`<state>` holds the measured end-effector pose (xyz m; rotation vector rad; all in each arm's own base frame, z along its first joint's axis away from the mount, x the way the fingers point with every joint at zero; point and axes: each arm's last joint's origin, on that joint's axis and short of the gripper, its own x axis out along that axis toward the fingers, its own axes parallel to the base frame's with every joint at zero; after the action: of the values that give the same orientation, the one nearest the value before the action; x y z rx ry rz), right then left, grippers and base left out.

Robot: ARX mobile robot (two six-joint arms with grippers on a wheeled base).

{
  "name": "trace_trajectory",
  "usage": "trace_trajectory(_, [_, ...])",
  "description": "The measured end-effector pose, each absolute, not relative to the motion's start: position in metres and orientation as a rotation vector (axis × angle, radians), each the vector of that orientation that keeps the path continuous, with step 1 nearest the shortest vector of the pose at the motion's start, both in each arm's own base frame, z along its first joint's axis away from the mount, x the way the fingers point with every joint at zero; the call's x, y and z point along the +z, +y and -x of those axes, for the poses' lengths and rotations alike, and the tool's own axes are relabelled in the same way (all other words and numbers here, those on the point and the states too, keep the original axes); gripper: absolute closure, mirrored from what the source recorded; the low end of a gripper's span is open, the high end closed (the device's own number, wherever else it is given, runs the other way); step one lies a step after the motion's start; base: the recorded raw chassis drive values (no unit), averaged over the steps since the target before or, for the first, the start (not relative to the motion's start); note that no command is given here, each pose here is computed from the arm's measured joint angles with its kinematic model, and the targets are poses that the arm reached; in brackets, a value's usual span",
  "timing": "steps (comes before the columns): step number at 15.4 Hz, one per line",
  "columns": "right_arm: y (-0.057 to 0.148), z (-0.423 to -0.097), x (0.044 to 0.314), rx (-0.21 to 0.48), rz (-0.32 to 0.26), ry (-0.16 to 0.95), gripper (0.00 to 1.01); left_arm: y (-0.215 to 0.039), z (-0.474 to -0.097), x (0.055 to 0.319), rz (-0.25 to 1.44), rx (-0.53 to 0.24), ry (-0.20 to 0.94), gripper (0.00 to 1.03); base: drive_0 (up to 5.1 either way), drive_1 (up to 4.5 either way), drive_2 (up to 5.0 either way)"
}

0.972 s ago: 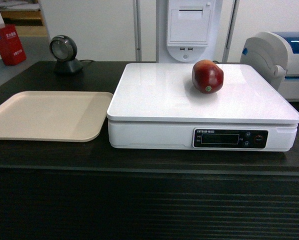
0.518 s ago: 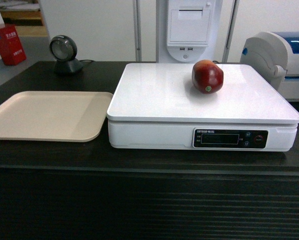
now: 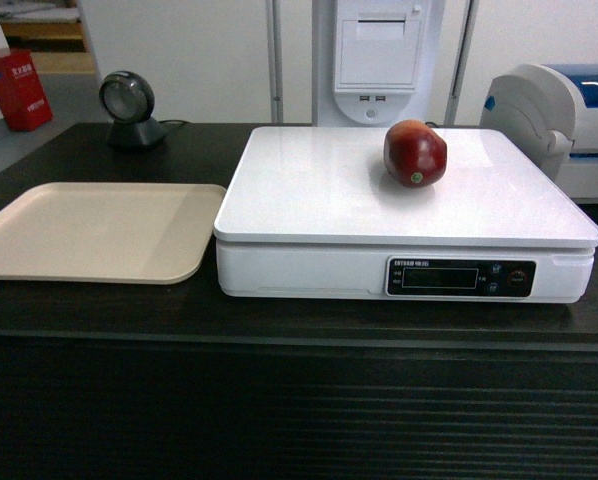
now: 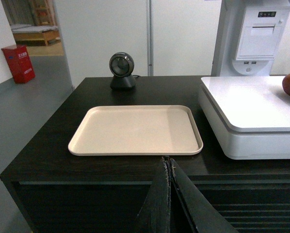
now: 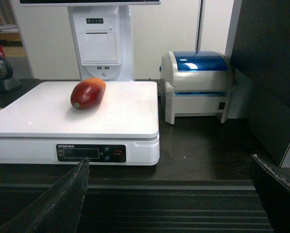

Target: Place dark red mango on scale at checkout

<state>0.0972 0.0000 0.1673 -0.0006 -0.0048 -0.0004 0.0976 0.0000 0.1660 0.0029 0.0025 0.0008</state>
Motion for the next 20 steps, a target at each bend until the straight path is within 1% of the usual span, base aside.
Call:
trace_trajectory(3, [0.0, -0.0972, 0.1673, 0.0, 0.001, -0.005, 0.03, 0.0, -0.0976, 0.166, -0.002, 0.0, 0.002, 1.01, 0.0, 0.0, 0.0])
trace_trajectory(10, [0.0, -0.0972, 0.1673, 0.0, 0.001, -0.005, 0.03, 0.0, -0.0976, 0.166, -0.002, 0.0, 0.002, 0.11, 0.0, 0.0, 0.0])
trace_trajectory(11, [0.0, -0.0972, 0.1673, 0.0, 0.001, -0.005, 0.03, 0.0, -0.0976, 0.166, -0.003, 0.0, 0.002, 0.03, 0.0, 0.0, 0.0])
trace_trajectory(12, [0.0, -0.0972, 0.1673, 0.0, 0.001, -0.005, 0.03, 0.0, -0.0976, 0.166, -0.002, 0.0, 0.002, 0.05, 0.0, 0.0, 0.0])
trace_trajectory(20, [0.0, -0.0972, 0.1673, 0.0, 0.001, -0.005, 0.03, 0.0, -0.0976, 0.166, -0.002, 0.0, 0.002, 0.05, 0.0, 0.0, 0.0])
